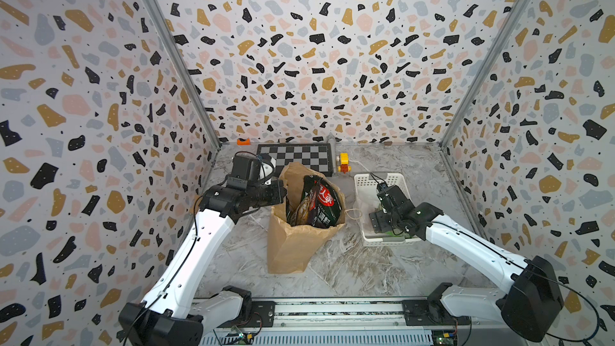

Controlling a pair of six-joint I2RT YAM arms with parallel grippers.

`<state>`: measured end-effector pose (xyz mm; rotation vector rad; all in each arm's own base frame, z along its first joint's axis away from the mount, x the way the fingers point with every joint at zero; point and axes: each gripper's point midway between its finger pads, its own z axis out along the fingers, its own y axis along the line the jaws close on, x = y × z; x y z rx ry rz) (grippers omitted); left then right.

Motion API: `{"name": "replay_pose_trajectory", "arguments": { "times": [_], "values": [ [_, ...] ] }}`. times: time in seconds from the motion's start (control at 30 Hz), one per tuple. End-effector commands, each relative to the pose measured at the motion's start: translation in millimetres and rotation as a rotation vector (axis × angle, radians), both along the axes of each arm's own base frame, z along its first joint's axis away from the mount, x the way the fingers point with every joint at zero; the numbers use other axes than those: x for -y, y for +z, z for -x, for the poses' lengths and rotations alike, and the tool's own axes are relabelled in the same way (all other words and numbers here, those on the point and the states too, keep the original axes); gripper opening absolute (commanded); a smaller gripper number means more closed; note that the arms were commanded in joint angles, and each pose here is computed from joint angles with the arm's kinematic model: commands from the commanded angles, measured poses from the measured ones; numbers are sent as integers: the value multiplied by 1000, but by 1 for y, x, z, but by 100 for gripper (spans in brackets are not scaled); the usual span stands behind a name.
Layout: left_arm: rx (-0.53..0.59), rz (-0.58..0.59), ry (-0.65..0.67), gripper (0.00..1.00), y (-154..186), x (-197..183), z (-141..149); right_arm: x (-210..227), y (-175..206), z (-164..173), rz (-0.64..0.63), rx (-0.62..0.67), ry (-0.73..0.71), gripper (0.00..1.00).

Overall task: Place the condiment packets inside the bag
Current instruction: Pick up the condiment packet from the storage box, then place the condiment packet in the paper bag.

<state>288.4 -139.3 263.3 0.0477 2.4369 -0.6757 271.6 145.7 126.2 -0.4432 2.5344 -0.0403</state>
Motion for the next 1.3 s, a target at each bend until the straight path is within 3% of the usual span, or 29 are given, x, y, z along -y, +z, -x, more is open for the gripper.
{"name": "replay_pose_trajectory", "arguments": {
  "times": [0.0, 0.07, 0.17, 0.37, 0.53, 0.67, 0.8, 0.93, 1.0, 1.13, 1.27],
  "values": [
    [18, -1, -33, 0, 4, 5, -2, -7, -10, 2, -24, -33, 12, 93],
    [15, 2, -35, 0, 4, 6, -1, -7, -18, -3, -3, -43, -4, 89],
    [22, 0, -32, 0, 6, 4, 0, 0, -22, -10, 45, -28, -48, 73],
    [29, -3, -29, 0, 7, 3, 1, 18, 6, -14, 66, 80, -113, 28],
    [28, 2, -31, 0, 7, 4, 1, 31, 47, -13, 47, 191, -140, 0],
    [34, 5, -29, 0, 9, 4, 2, 34, 90, -10, 23, 271, -113, 0],
    [50, 5, -19, 2, 12, 2, 2, 14, 153, -6, -123, 362, -5, 0],
    [73, -4, 3, 23, 17, -2, 2, -25, 233, 8, -362, 463, 142, 0],
    [81, -25, 19, 28, 20, -7, 3, -57, 268, 20, -508, 477, 260, 0],
    [92, -95, 62, 34, 22, -23, 8, -121, 319, 48, -837, 410, 497, 0],
    [116, -118, 90, 35, 26, -33, 18, -168, 338, 56, -1056, 322, 607, 0]
  ]
}}
